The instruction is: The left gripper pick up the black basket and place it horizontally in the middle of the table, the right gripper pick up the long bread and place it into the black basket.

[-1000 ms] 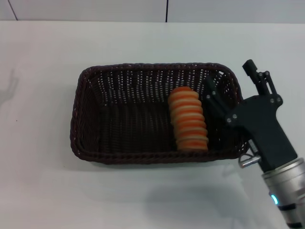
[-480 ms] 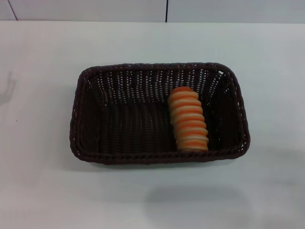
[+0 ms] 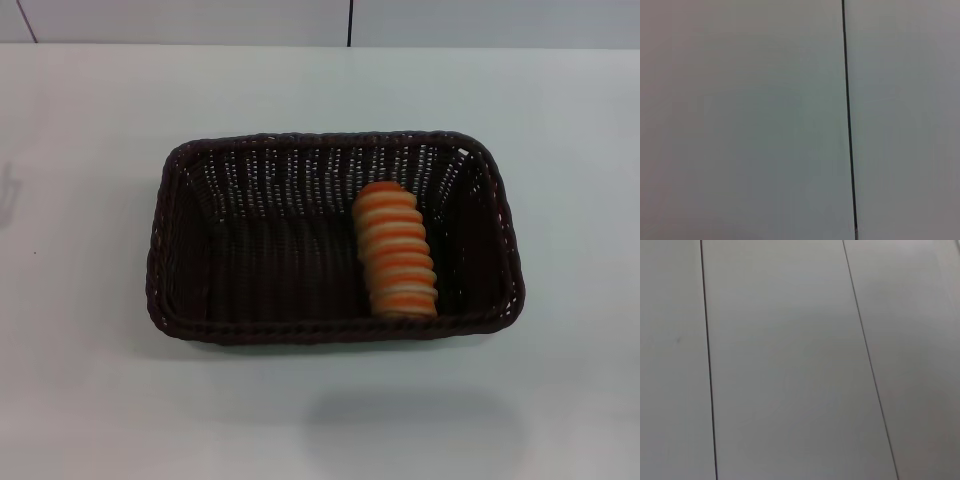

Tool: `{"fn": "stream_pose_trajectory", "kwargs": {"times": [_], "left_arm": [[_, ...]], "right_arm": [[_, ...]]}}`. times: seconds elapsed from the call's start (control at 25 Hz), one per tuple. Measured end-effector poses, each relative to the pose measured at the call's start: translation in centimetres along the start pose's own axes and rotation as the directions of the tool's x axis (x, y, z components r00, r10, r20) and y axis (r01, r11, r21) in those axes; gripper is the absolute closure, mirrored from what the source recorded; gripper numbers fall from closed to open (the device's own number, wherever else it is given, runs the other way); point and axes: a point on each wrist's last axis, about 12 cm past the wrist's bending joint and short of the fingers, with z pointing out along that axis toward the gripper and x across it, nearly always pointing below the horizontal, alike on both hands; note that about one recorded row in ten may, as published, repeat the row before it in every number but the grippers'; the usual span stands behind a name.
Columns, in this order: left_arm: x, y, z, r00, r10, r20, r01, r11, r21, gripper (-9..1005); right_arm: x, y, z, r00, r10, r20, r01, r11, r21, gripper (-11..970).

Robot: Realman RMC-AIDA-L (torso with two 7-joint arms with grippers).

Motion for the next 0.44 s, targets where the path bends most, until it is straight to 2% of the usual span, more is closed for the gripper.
{"fn": "stream_pose_trajectory", "kwargs": {"times": [0.44], "left_arm": [[0.20,-0.39,-0.44,0.999,0.046,-0.006,-0.046,0.999,0.002,186]], "right_arm": [[0.19,-0.33,0.58,1.000,-0.029,0.002,0.029,1.000,-0.011,114]]}}
